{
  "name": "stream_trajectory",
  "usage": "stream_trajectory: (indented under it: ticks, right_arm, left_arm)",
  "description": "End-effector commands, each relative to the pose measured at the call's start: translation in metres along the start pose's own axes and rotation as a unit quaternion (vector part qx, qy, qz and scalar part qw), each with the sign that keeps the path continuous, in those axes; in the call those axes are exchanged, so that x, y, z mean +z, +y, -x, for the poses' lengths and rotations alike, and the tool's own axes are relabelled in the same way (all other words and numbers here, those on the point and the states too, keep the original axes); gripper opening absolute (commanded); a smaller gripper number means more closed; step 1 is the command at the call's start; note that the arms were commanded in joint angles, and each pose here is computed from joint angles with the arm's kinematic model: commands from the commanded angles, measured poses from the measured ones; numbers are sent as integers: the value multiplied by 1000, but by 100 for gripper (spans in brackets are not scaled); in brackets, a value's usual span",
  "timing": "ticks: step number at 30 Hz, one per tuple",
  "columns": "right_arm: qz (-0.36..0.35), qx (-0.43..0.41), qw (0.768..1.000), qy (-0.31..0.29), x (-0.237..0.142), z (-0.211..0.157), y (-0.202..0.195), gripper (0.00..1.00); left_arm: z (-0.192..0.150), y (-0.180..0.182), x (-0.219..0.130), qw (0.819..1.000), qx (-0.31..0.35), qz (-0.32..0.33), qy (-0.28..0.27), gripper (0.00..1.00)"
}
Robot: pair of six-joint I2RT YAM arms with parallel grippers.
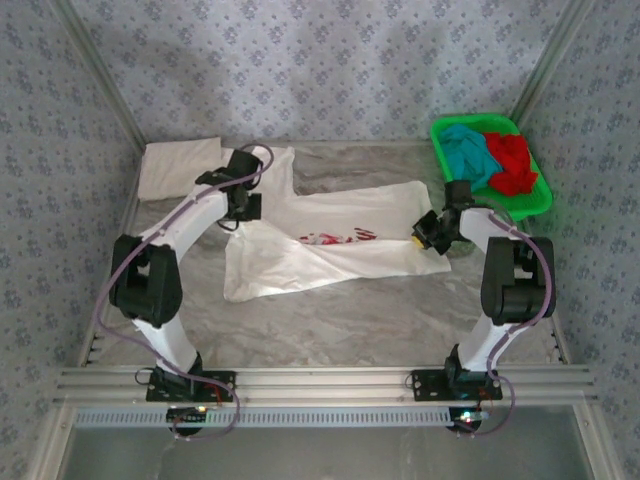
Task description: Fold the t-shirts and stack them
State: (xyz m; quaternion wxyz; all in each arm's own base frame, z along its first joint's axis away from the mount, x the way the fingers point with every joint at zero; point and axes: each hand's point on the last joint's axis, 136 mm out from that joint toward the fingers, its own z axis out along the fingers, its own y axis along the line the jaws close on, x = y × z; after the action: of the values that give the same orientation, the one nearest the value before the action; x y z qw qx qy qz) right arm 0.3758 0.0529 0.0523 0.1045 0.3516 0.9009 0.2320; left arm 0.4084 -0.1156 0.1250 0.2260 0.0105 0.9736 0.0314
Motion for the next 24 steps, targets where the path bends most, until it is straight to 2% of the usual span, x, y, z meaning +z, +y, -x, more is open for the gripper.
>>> stream_trajectory:
  ticks: [1,2,3,6,7,9,10,11,12,13,16,18,21,24]
  right_arm:
    - [-2,-6,1000,-6,0,6,1,9]
    - [0,-4,1000,-5,1,7,2,14]
    - [4,-3,1000,-8,1,8,4,20]
    - [10,-11,1000,-16,-7,11,12,26]
    - [11,-17,1000,-19,-11,12,16,27]
    - [11,-36,999,-35,-25,14,22,33]
    - [12,-47,998,-43,-33,14,25,36]
    - [11,-61,997,-54,-42,12,28,45]
    - [7,-76,995,-63,-49,10,27,53]
    - [9,-93,993,-70,-56,6,29,54]
    - [-3,-115,990,-76,-66,-10,17,46]
    - [-21,-126,990,-62,-62,-25,-4,26]
    - [-50,-99,993,-48,-52,-32,-40,1]
    - [-53,-86,994,-44,-43,-25,-56,0]
  left_arm:
    - [3,-2,5,999,37,7,17,0]
    - [5,-3,7,999,41,8,20,0]
    - [7,-4,9,999,45,10,21,11]
    - [15,-3,0,999,50,21,6,59]
    - [17,-2,-7,998,50,23,-5,70]
    - [25,2,-30,998,38,26,-43,72]
    - [25,5,-40,998,30,25,-58,79]
    - [24,9,-51,997,16,21,-78,91]
    - [21,12,-62,996,3,15,-94,94]
    - [16,14,-68,995,-5,7,-103,93]
    - [-15,21,-75,995,-32,-7,-95,87]
    - [-37,15,-67,995,-48,-34,-78,79]
    - [-72,3,-46,996,-56,-58,-39,68]
    - [-100,-8,-27,997,-54,-63,-3,57]
